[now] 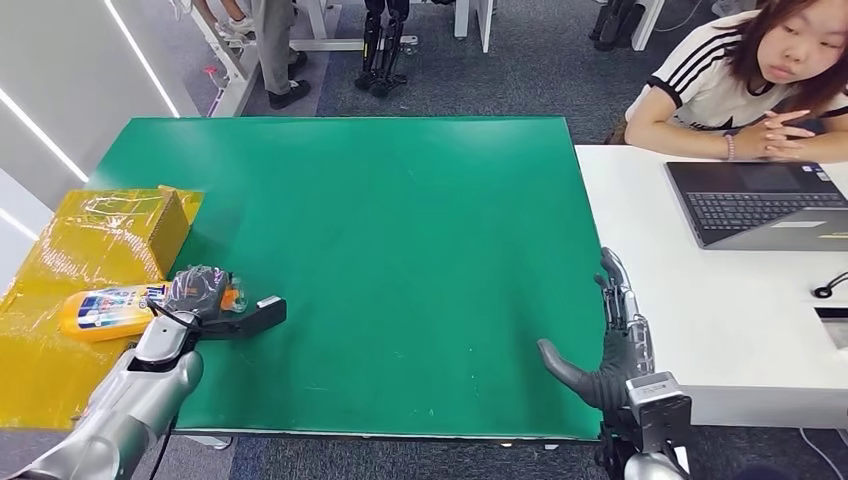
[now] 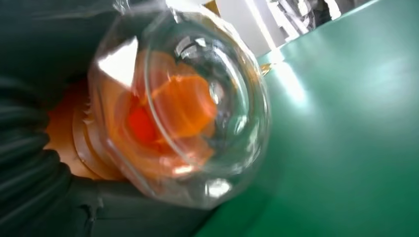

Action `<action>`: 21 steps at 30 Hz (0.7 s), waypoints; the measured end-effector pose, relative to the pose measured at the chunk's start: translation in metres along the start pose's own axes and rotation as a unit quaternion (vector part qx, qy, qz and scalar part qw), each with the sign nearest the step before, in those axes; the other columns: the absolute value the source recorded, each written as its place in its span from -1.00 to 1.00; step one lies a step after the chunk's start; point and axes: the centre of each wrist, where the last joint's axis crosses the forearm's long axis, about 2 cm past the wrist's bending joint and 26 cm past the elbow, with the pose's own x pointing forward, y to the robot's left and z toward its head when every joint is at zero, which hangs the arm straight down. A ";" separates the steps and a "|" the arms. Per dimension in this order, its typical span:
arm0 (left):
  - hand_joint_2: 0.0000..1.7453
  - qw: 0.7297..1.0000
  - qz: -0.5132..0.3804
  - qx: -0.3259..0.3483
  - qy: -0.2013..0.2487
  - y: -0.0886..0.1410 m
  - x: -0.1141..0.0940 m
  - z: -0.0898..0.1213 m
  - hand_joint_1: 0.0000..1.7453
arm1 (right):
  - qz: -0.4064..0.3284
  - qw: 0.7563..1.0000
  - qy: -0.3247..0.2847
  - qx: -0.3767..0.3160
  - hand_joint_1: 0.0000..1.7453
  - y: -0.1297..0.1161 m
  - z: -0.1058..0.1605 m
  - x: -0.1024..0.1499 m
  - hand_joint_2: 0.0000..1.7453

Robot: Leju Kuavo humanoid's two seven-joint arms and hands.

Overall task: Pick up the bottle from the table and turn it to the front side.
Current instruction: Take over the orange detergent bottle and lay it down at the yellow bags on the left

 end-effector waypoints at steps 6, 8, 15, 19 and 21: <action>1.00 1.000 -0.002 -0.021 0.021 -0.003 -0.009 0.000 -1.00 | 0.000 1.000 0.005 0.000 -1.00 0.000 0.000 0.000 1.00; 1.00 1.000 0.000 -0.021 0.023 -0.004 -0.012 0.001 -1.00 | -0.001 1.000 0.006 0.001 -1.00 0.001 0.000 0.000 1.00; 1.00 1.000 0.014 -0.005 0.012 -0.004 -0.017 0.002 -1.00 | -0.002 1.000 0.007 0.007 -1.00 0.000 0.000 0.000 1.00; 1.00 0.998 0.067 0.012 -0.014 -0.003 -0.015 0.000 -1.00 | -0.002 1.000 0.009 0.008 -1.00 0.000 0.000 0.000 1.00; 1.00 0.992 0.123 0.021 -0.032 -0.002 -0.008 -0.002 -1.00 | -0.002 1.000 0.010 0.008 -1.00 0.000 0.000 0.000 1.00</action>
